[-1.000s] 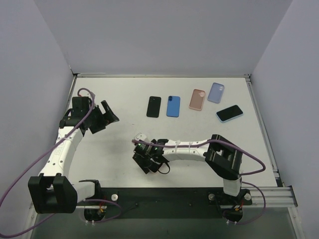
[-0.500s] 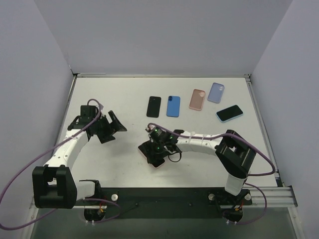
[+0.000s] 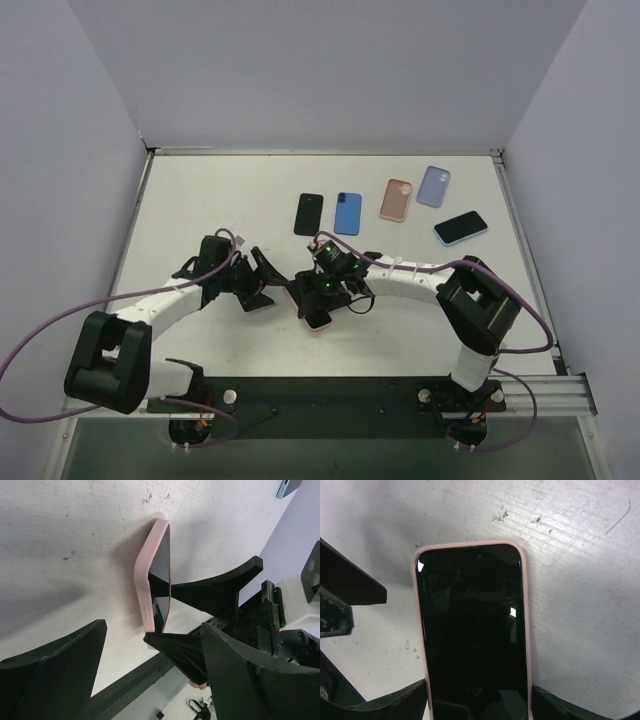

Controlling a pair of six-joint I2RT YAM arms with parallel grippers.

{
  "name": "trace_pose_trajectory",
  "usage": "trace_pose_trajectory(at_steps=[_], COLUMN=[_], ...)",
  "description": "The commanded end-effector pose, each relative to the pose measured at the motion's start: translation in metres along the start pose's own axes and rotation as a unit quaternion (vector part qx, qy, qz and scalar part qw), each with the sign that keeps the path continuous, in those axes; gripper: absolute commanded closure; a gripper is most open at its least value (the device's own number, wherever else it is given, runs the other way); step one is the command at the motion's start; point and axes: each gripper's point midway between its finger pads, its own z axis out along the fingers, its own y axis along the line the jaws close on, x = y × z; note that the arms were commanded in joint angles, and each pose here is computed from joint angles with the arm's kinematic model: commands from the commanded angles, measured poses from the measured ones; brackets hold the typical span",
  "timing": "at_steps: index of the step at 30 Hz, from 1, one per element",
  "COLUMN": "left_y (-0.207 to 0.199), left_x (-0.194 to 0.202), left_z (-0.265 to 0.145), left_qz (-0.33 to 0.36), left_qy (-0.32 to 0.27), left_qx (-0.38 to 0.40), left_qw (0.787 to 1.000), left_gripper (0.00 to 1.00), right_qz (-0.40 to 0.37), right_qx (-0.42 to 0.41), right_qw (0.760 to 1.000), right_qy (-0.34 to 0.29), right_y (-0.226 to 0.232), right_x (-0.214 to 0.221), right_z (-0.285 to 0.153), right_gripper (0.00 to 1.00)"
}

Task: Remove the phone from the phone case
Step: Pick up the phone at the center of the board.

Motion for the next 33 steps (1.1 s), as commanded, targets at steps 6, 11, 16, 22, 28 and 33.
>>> trace_pose_trajectory(at_steps=[6,11,16,22,28,33], left_y=[-0.01,-0.007,-0.003,-0.016,-0.053,-0.099], left_x=[0.011,0.012,0.014,0.014,-0.009,-0.036], left_z=[0.025,0.044,0.066,0.078,0.058,0.03], left_qz=[-0.02,-0.027,-0.029,-0.015,0.031,0.077], left_qy=[0.021,0.023,0.04,0.056,0.024,0.006], left_qx=[0.011,0.005,0.001,0.008,0.042,0.135], left_qw=[1.0,0.999,0.999,0.998,0.998,0.988], left_gripper=[0.2,0.28,0.37,0.84,1.0,1.0], right_qz=[0.031,0.036,0.036,0.035,0.025,0.008], right_qx=[-0.023,-0.049,-0.057,-0.055,-0.055,-0.014], right_qw=[0.999,0.998,0.997,0.997,0.997,0.992], right_qy=[-0.011,-0.026,-0.029,-0.027,-0.053,-0.125], right_y=[0.004,0.015,0.017,0.016,0.011,-0.003], right_x=[-0.004,-0.013,-0.013,-0.012,-0.029,-0.059], right_z=[0.0,-0.001,-0.004,-0.006,-0.038,-0.094], right_gripper=[0.74,0.75,0.75,0.47,0.16,0.11])
